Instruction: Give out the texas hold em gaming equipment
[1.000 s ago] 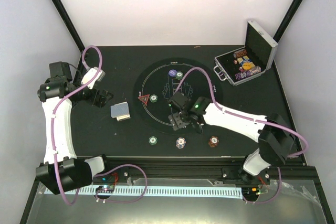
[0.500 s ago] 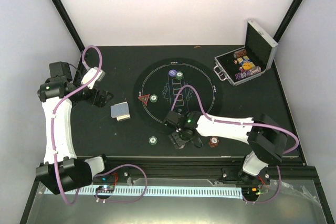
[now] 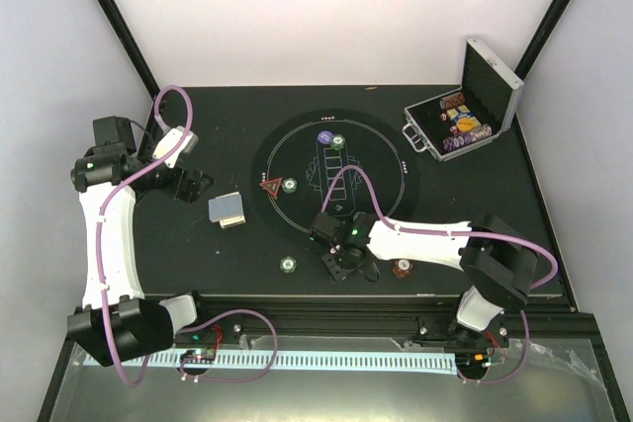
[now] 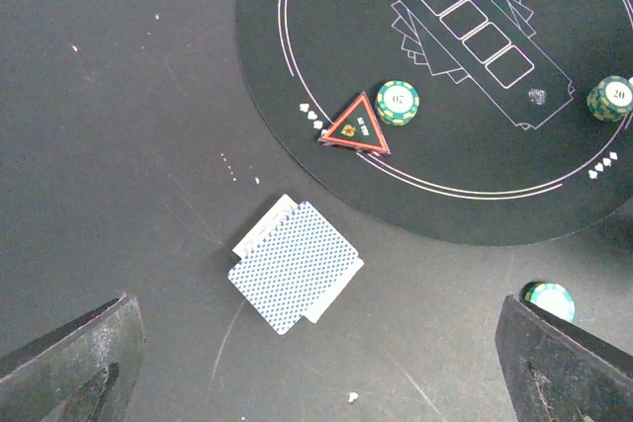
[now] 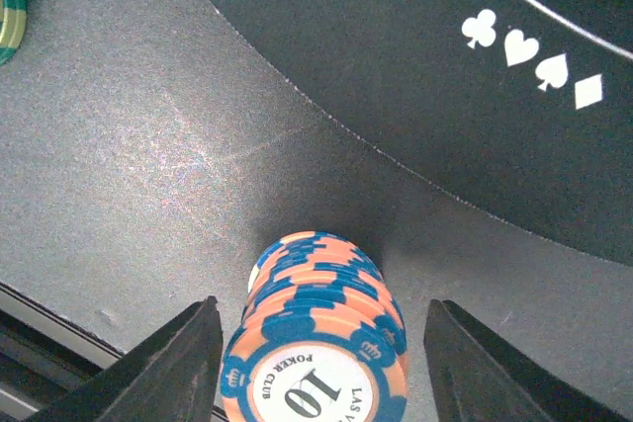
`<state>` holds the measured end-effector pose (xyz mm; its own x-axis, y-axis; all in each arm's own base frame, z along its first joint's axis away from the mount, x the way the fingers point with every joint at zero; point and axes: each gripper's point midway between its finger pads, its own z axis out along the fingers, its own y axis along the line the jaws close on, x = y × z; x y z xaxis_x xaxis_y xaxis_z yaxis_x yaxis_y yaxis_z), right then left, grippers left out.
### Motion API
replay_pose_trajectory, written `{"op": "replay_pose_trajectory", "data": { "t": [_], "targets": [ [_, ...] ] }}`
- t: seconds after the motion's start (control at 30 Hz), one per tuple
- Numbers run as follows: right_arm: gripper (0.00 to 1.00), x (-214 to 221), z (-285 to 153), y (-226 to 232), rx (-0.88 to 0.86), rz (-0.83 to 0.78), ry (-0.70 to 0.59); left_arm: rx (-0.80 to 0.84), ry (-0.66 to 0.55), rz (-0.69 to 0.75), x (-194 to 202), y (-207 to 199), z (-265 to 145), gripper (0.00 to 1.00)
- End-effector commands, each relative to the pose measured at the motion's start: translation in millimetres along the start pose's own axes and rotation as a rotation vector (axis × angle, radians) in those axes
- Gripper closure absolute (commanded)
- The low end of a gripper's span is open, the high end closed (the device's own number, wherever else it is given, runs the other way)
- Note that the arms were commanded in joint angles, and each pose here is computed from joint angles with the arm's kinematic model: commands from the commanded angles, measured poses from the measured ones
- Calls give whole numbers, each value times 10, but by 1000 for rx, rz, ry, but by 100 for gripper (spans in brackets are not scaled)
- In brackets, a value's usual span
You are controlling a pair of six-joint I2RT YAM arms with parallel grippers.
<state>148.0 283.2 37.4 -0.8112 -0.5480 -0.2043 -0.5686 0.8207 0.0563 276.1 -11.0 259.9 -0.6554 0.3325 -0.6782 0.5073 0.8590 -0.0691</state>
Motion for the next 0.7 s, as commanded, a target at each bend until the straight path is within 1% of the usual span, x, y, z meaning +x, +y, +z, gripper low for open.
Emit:
{"op": "replay_pose_trajectory", "data": {
  "t": [0.0, 0.13, 0.23, 0.5, 0.67],
  "targets": [
    [44, 27, 54, 23, -4, 3, 5, -8, -27, 23, -83, -28, -105, 1],
    [53, 13, 42, 17, 1, 4, 0, -9, -23, 23, -77, -24, -102, 1],
    [57, -17, -4, 18, 3, 3, -8, -7, -22, 24, -71, -28, -102, 1],
    [59, -184, -282, 39, 15, -24, -47, -4, -22, 24, -67, -33, -98, 1],
    [58, -418, -470, 102, 30, -62, -77, -5, -22, 22, -70, -33, -101, 1]
  ]
}}
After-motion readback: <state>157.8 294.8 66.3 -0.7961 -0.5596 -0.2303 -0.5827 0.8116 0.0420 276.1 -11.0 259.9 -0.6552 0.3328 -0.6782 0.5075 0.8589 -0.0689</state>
